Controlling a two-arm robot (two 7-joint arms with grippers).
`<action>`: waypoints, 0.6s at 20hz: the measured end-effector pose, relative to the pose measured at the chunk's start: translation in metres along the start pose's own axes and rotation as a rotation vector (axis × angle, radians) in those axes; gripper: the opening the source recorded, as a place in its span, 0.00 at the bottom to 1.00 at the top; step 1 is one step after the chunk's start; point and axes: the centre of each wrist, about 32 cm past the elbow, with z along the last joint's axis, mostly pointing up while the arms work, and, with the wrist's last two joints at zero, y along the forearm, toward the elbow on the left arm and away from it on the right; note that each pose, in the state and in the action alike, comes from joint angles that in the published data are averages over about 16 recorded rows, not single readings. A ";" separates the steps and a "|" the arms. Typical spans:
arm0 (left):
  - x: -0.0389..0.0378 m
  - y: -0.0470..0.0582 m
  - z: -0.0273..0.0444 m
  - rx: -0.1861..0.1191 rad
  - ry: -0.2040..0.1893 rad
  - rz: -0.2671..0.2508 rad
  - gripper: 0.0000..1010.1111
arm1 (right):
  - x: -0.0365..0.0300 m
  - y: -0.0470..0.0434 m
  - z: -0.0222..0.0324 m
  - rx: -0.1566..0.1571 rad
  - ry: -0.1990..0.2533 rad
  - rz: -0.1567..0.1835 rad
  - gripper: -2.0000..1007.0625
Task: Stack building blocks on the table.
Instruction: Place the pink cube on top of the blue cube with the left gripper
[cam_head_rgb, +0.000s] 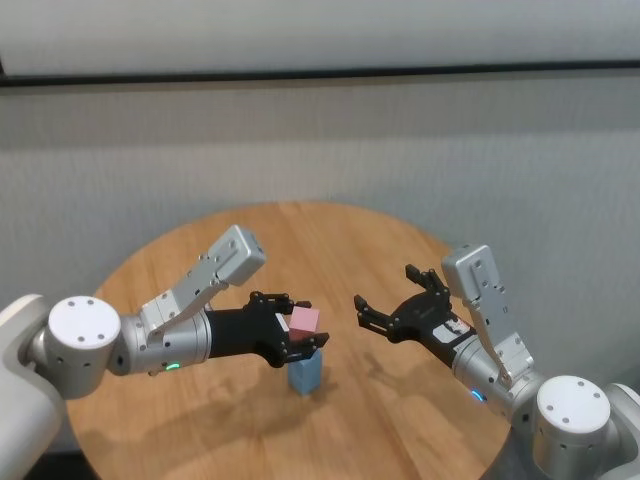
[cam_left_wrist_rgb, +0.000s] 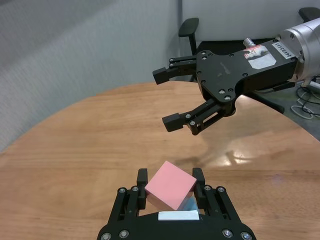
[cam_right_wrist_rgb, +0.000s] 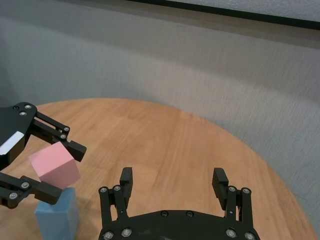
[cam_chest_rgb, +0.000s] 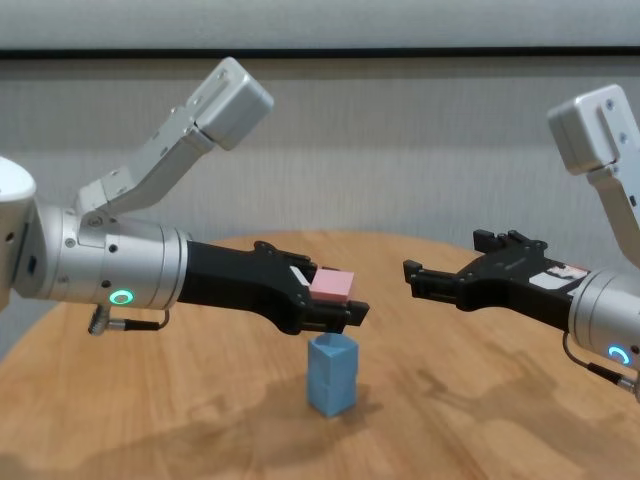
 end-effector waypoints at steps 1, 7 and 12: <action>0.0003 0.000 0.0005 0.001 0.003 -0.001 0.56 | 0.0000 0.0000 0.0000 0.000 0.000 0.000 1.00; 0.0008 0.000 0.0021 0.010 0.018 -0.005 0.56 | 0.0000 0.0000 0.0000 0.000 0.000 0.000 1.00; 0.0000 -0.001 0.0023 0.018 0.027 -0.008 0.56 | 0.0000 0.0000 0.0000 0.000 0.000 0.000 1.00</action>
